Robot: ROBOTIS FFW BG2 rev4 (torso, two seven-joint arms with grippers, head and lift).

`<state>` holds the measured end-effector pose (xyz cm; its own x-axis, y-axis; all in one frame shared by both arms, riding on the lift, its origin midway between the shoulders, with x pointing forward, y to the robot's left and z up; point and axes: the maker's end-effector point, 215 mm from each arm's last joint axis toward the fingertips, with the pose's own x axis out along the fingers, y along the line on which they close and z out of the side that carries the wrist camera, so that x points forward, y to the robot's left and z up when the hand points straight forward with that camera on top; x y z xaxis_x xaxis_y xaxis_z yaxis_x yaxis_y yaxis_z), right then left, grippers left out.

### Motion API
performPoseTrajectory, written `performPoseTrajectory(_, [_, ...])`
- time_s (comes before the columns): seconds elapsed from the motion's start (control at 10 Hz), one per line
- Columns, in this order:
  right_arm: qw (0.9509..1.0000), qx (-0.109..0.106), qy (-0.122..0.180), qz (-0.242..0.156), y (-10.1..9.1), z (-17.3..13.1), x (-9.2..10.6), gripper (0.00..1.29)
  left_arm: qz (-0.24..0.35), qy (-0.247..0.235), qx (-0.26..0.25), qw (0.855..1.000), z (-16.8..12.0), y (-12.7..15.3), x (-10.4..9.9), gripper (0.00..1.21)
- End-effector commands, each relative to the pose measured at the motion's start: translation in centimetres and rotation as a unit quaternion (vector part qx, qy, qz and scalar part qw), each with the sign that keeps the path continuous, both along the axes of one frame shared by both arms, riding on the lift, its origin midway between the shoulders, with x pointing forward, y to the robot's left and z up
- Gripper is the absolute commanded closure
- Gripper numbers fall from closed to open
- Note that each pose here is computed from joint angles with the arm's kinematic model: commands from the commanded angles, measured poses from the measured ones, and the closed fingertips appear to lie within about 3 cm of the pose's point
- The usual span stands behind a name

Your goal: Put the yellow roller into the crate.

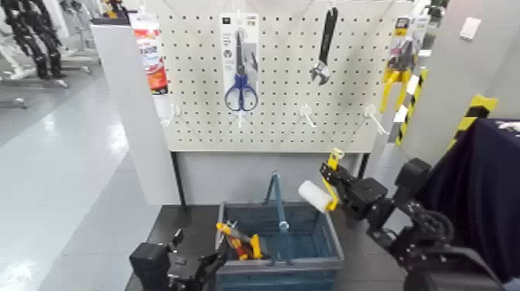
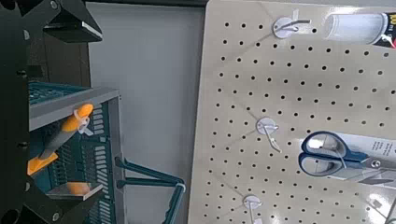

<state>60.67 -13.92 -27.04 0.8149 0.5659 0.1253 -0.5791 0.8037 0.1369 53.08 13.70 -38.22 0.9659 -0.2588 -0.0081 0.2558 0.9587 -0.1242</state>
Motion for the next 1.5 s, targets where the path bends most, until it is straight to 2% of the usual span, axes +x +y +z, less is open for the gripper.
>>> performPoseTrajectory(0.1, [0.9976,0.039,0.057,0.001,-0.1,-4.4,-0.1,1.16,-0.001,-0.001,-0.001,1.0,0.1,-0.1,0.0,0.17])
performPoseTrajectory(0.3, [0.9942,0.045,0.098,-0.007,0.1,-7.3,0.1,1.16,-0.001,-0.002,0.0,1.0,0.1,-0.1,0.0,0.17])
performPoseTrajectory(0.5, [0.9908,0.05,0.125,-0.004,0.9,-9.2,0.1,1.16,-0.001,-0.001,-0.001,1.0,0.1,-0.2,0.0,0.17])
performPoseTrajectory(0.7, [0.988,0.045,0.147,-0.002,1.7,-10.3,0.1,1.16,0.0,-0.001,-0.002,1.0,0.1,-0.1,0.1,0.17])
performPoseTrajectory(0.9, [0.9851,0.059,0.161,-0.006,1.9,-10.9,0.2,1.12,0.0,-0.001,-0.002,1.0,0.1,-0.1,0.0,0.17])
performPoseTrajectory(1.1, [0.9832,0.069,0.169,0.004,2.3,-11.2,-0.1,0.7,0.0,-0.001,-0.002,1.0,0.1,-0.1,0.0,0.17])
performPoseTrajectory(1.2, [0.9827,0.068,0.172,0.012,2.5,-11.1,-0.2,0.53,0.001,-0.001,-0.003,1.0,0.1,0.0,0.0,0.17])
performPoseTrajectory(1.3, [0.984,0.062,0.166,0.014,2.4,-10.9,-0.2,0.32,0.002,0.0,-0.003,1.0,0.0,0.1,0.0,0.17])
performPoseTrajectory(1.4, [0.9862,0.048,0.158,0.012,2.2,-10.4,-0.1,0.02,0.003,0.0,-0.004,1.0,0.0,0.1,0.0,0.17])
performPoseTrajectory(1.5, [0.9879,0.039,0.15,0.009,1.8,-9.8,0.1,0.0,0.004,0.0,-0.004,1.0,0.0,0.1,0.0,0.17])
